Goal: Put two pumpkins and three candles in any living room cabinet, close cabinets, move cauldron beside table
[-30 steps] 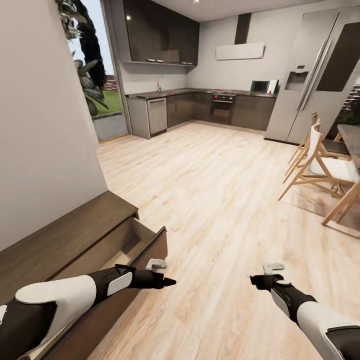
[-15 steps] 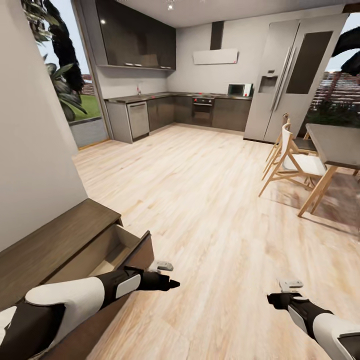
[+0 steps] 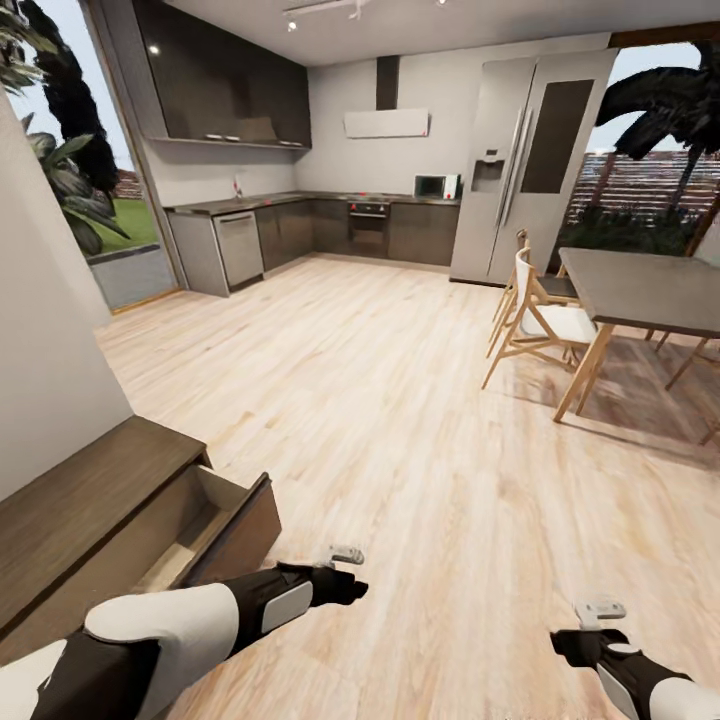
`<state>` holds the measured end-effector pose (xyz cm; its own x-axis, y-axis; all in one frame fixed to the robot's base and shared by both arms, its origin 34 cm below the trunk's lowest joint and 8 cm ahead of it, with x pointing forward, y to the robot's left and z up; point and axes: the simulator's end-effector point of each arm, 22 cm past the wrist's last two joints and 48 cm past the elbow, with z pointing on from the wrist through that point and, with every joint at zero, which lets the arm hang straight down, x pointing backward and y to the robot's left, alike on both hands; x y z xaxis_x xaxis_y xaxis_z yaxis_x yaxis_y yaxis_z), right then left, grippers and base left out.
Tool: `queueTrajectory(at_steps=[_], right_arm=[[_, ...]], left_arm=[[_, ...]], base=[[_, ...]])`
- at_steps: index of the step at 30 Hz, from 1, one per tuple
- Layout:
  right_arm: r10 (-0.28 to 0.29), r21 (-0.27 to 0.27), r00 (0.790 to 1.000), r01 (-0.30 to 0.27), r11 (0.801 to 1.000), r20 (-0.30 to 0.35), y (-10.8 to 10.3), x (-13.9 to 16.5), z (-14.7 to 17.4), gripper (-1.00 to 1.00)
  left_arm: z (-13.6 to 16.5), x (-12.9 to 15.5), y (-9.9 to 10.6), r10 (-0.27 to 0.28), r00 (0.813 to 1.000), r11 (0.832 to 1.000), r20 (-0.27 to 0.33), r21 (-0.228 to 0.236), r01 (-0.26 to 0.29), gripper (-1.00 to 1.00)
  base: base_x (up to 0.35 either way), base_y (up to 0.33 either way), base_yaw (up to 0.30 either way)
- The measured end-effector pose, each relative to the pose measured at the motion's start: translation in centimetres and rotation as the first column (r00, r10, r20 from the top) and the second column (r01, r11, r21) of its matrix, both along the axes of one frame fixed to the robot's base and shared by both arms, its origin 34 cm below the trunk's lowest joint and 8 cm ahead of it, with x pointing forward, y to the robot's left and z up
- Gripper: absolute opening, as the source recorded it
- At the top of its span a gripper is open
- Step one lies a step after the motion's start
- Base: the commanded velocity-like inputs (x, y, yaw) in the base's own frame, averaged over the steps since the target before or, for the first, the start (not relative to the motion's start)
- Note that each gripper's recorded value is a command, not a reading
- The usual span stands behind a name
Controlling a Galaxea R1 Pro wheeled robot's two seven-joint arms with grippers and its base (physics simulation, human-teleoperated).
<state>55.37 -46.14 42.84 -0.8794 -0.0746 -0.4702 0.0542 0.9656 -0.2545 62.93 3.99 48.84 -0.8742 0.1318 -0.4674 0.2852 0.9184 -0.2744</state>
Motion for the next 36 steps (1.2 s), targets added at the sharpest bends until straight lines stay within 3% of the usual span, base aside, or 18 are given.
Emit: queueTrajectory(at_steps=[5,12,19,30,36], right_arm=[[0.007,0.002,1.0,-0.007,1.0,-0.016,0.4,-1.8,-0.8,1.0],[0.01,0.002,0.999,-0.009,1.0,-0.051,0.4,-4.6,-1.8,1.0],[0.047,0.007,0.999,-0.047,0.999,0.017,1.7,-5.5,-2.1,1.0],[0.044,0.011,0.998,-0.045,0.999,0.032,1.9,-5.2,-1.7,1.0],[0.045,0.011,0.998,-0.046,0.999,0.04,2.0,-4.9,-1.4,1.0]], left_arm=[[-2.2,-3.3,0.5,0.019,0.999,1.0,-0.027,0.016,-0.018,1.0],[-2.8,-4.5,0.5,0.048,0.999,0.999,0.019,-0.013,-0.048,1.0],[-3.4,-7.0,-0.6,0.04,0.999,0.999,-0.008,-0.034,-0.04,1.0],[-3.0,-6.7,-0.4,0.043,0.999,0.999,0.006,-0.031,-0.042,1.0],[-2.7,-6.5,-0.4,0.043,0.999,0.999,0.013,-0.031,-0.042,1.0]], base=[[0.0,0.0,-0.23],[0.0,0.0,-0.23],[-0.09,0.0,-0.23],[-0.327,0.0,-0.23],[-0.108,0.0,-0.23]])
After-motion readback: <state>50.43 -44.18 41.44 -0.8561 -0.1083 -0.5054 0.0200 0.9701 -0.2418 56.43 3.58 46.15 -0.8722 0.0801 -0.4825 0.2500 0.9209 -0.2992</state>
